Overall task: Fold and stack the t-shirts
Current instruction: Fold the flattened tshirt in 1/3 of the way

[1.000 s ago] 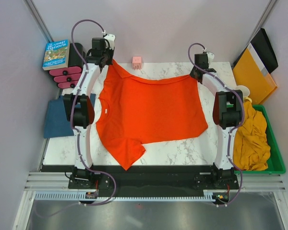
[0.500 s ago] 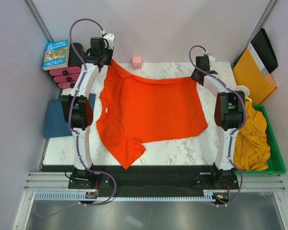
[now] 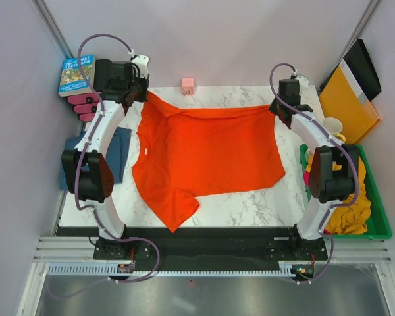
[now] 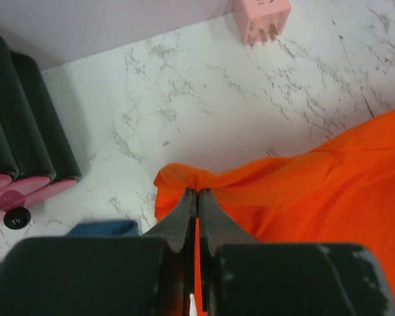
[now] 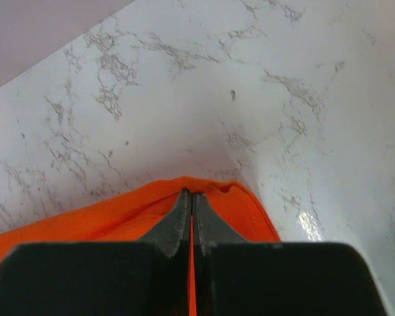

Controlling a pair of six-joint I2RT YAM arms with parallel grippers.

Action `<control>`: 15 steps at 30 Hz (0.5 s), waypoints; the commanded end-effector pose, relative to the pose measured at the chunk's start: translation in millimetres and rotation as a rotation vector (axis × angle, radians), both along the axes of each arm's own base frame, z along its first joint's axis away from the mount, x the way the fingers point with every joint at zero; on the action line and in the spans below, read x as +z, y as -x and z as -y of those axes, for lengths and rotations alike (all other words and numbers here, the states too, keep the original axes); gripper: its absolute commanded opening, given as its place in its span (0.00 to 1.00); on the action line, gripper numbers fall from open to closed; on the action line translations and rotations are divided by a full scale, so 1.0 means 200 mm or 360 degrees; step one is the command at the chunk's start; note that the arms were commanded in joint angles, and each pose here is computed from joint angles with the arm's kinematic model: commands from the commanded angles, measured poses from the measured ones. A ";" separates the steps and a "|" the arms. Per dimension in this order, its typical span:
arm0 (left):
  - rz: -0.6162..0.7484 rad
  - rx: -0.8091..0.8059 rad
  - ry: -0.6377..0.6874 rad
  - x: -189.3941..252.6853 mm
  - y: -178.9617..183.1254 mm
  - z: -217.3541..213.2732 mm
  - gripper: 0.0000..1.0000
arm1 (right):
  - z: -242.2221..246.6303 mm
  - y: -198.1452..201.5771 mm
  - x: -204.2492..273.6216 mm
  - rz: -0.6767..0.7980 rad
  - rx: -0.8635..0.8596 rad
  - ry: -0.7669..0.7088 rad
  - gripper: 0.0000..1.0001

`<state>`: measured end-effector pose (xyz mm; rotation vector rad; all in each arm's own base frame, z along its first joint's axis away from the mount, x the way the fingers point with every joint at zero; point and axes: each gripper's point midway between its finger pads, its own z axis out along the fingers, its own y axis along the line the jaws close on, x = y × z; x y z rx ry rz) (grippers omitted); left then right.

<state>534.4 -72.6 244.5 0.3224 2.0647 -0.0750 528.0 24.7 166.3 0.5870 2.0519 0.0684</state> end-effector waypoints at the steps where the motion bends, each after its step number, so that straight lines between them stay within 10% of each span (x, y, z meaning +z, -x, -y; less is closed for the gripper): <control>1: 0.0053 -0.0001 0.0105 0.09 0.11 0.01 0.02 | 0.04 0.15 0.03 0.0024 -0.0062 -0.0004 0.00; 15: -0.0132 -0.0029 0.0137 -0.11 0.49 0.00 0.02 | 0.07 0.40 -0.30 -0.0216 -0.0109 0.0004 0.00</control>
